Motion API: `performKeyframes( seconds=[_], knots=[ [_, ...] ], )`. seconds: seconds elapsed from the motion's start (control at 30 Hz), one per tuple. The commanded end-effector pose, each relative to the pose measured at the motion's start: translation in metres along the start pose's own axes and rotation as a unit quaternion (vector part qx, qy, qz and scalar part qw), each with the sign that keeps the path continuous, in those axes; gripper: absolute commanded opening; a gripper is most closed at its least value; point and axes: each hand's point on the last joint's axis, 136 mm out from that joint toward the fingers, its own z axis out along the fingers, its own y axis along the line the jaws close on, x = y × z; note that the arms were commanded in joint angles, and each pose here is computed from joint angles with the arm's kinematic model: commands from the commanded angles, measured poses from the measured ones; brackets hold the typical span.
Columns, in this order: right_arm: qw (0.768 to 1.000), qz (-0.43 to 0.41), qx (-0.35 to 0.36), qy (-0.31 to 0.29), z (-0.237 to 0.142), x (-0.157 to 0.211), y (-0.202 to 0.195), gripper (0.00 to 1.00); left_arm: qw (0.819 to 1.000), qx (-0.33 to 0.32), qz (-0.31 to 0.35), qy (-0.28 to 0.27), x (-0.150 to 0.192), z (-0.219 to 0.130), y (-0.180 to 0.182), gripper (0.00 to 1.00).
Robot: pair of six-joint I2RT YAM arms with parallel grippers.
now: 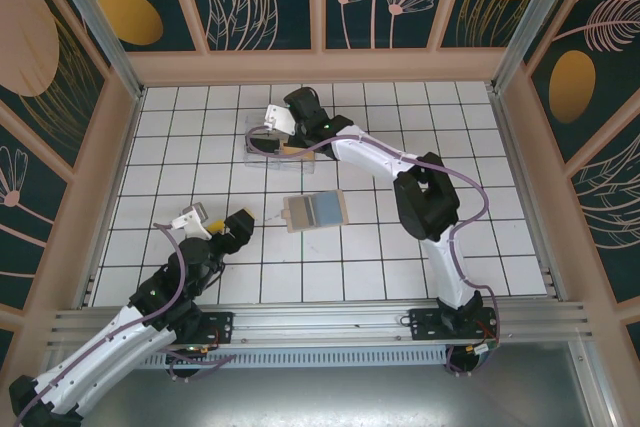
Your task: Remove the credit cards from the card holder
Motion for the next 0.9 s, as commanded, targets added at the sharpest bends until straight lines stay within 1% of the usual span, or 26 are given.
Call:
performKeyframes(
  seconds=[0.0,0.4,0.5,0.53,0.57,0.6,0.67,0.8,0.87],
  knots=[
    [0.999,0.000,-0.035,0.023,0.018,0.017,0.023,0.00,1.000,-0.011,0.008,-0.007,-0.001,0.001,0.005,0.99],
    [0.998,0.003,-0.051,0.031,0.024,0.023,0.035,0.00,1.000,-0.012,0.008,-0.006,0.000,0.001,0.006,0.99],
    [0.998,0.002,-0.048,0.034,0.025,0.024,0.034,0.02,1.000,-0.012,0.009,-0.006,0.000,0.001,0.006,0.99],
    [0.998,0.003,-0.046,0.035,0.025,0.024,0.033,0.04,1.000,-0.012,0.008,-0.006,0.000,0.001,0.006,0.99],
    [0.999,0.005,-0.042,0.034,0.024,0.023,0.030,0.11,1.000,-0.013,0.008,-0.007,0.000,0.001,0.007,0.99],
    [0.999,0.009,-0.038,0.032,0.023,0.021,0.027,0.15,1.000,-0.013,0.009,-0.006,0.000,0.001,0.007,0.99],
    [0.999,0.014,-0.030,0.028,0.020,0.017,0.021,0.16,1.000,-0.013,0.009,-0.006,0.000,0.001,0.007,0.98],
    [0.999,0.022,-0.003,0.024,0.016,0.013,0.006,0.33,1.000,-0.012,0.008,-0.007,0.000,0.001,0.006,0.99],
    [0.999,0.028,0.015,0.027,0.016,0.014,-0.002,0.36,1.000,-0.012,0.008,-0.005,0.000,0.001,0.006,0.99]
  ],
)
